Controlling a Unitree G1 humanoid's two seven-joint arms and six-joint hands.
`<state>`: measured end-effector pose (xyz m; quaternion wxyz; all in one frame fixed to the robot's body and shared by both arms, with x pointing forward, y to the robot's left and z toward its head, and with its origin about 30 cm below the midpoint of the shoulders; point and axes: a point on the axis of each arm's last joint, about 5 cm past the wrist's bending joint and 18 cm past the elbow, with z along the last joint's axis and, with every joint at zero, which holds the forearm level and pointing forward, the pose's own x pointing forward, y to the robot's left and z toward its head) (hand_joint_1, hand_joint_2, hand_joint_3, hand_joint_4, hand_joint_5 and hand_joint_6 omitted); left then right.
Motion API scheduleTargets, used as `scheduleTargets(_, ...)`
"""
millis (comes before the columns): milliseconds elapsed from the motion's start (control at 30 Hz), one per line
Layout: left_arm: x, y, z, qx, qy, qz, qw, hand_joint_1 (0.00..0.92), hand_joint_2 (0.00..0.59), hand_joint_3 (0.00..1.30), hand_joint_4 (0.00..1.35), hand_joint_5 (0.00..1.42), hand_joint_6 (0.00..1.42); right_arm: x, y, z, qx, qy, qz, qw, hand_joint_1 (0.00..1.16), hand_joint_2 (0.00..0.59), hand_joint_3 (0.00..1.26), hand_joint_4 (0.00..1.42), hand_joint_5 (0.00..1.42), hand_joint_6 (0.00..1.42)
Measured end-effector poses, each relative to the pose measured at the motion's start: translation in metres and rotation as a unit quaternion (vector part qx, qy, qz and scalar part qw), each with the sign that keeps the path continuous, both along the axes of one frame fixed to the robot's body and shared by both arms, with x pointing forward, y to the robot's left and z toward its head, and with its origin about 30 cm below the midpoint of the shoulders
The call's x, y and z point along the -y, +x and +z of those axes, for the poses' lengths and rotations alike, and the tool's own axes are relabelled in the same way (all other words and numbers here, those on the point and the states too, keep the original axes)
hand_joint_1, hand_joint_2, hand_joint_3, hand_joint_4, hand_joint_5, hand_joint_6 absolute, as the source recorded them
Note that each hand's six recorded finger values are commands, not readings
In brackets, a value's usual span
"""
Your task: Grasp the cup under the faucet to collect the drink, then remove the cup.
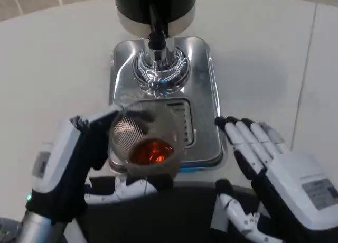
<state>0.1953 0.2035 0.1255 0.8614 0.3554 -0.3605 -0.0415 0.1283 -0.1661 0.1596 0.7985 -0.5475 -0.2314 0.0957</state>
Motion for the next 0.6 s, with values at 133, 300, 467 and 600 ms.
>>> scheduleTargets(133, 0.001, -0.006, 0.000, -0.002, 0.009, -0.014, 0.9999, 0.597, 0.080, 1.11, 1.20, 1.42, 1.42, 0.0035, -0.012, 0.0050, 0.009, -0.012, 0.027, 0.9995, 0.04, 0.583, 0.00, 0.00, 0.00, 0.00)
scheduleTargets(300, -0.001, -0.013, 0.000, -0.003, 0.017, -0.025, 0.9995, 0.596, 0.080, 1.11, 1.20, 1.42, 1.42, 0.0086, -0.025, 0.0060, 0.004, -0.030, 0.045, 0.9985, 0.03, 0.586, 0.00, 0.00, 0.00, 0.00)
scheduleTargets(467, -0.004, -0.023, -0.005, -0.020, 0.024, -0.032, 0.9990, 0.596, 0.080, 1.12, 1.20, 1.42, 1.42, 0.0106, -0.036, 0.0064, -0.003, -0.031, 0.042, 0.9986, 0.01, 0.586, 0.00, 0.00, 0.00, 0.00)
scheduleTargets(600, -0.006, -0.026, -0.006, -0.023, 0.026, -0.030, 0.9989, 0.596, 0.080, 1.12, 1.20, 1.42, 1.42, 0.0060, -0.045, 0.0069, -0.004, -0.029, 0.037, 0.9989, 0.00, 0.586, 0.00, 0.00, 0.00, 0.00)
